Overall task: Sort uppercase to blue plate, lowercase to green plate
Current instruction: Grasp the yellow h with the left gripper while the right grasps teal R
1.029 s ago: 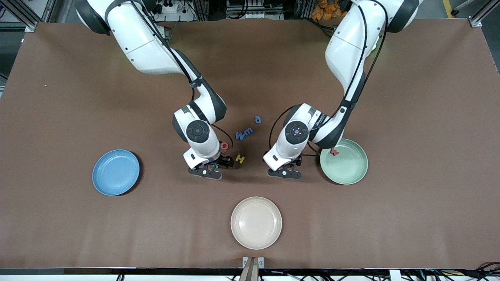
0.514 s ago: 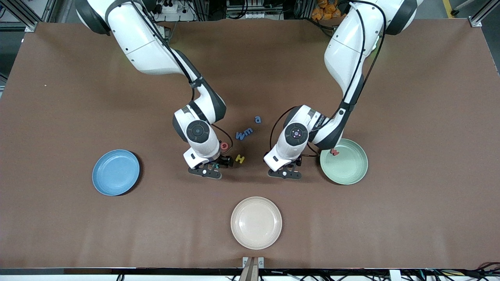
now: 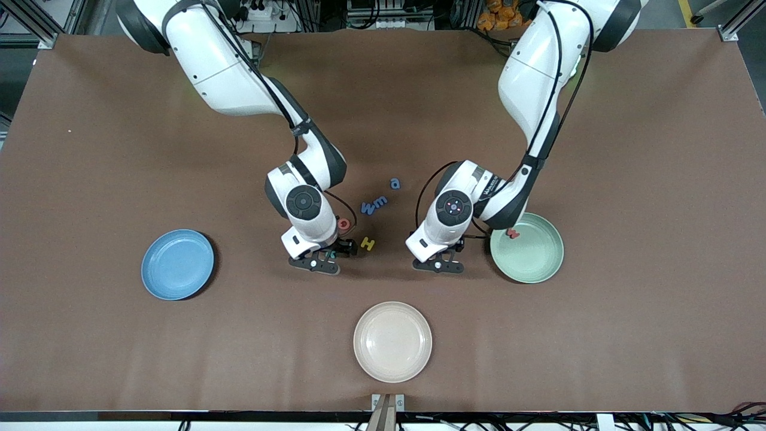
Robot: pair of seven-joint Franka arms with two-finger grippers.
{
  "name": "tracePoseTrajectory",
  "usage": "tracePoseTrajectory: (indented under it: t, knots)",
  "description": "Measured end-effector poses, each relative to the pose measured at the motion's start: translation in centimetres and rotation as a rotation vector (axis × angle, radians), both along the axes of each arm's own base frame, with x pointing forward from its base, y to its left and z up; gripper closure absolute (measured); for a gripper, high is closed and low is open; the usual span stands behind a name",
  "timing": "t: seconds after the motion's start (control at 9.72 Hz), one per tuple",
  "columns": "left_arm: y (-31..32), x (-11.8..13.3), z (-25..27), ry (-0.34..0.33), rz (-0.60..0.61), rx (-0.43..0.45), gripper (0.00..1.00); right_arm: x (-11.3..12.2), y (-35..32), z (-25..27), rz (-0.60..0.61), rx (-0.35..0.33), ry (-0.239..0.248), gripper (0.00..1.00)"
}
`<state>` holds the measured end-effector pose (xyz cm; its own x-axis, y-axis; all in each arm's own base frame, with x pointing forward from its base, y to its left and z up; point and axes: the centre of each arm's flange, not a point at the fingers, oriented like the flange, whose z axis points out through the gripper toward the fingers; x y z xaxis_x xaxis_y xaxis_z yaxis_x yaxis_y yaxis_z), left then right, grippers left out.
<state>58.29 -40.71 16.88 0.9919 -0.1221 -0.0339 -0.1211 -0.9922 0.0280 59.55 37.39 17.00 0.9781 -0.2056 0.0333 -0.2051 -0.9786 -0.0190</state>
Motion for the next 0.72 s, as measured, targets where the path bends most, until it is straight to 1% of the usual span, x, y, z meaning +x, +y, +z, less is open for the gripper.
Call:
tracePoseTrajectory:
  t: [0.21,0.31,0.41,0.51,0.62,0.72]
  knots:
    - [0.08,-0.06,0.12,0.011,0.000,0.007,0.44,0.00,0.01,-0.02,0.000,0.000,-0.001,0.00]
    - [0.12,-0.07,0.16,0.014,0.000,0.009,0.50,0.00,0.01,-0.02,0.000,0.001,-0.001,0.01]
    - [0.14,-0.07,0.21,0.015,0.000,0.010,0.51,0.05,0.03,0.09,0.000,0.002,-0.003,0.16]
    - [0.15,-0.07,0.27,0.016,0.000,0.011,0.56,0.16,0.13,0.49,0.000,0.006,-0.008,0.32]
    - [0.16,-0.07,0.30,0.016,0.000,0.011,0.57,0.23,0.15,0.76,-0.001,0.008,-0.012,0.49]
    - [0.16,-0.07,0.33,0.017,0.000,0.011,0.61,0.30,0.09,0.94,-0.002,0.008,-0.013,0.63]
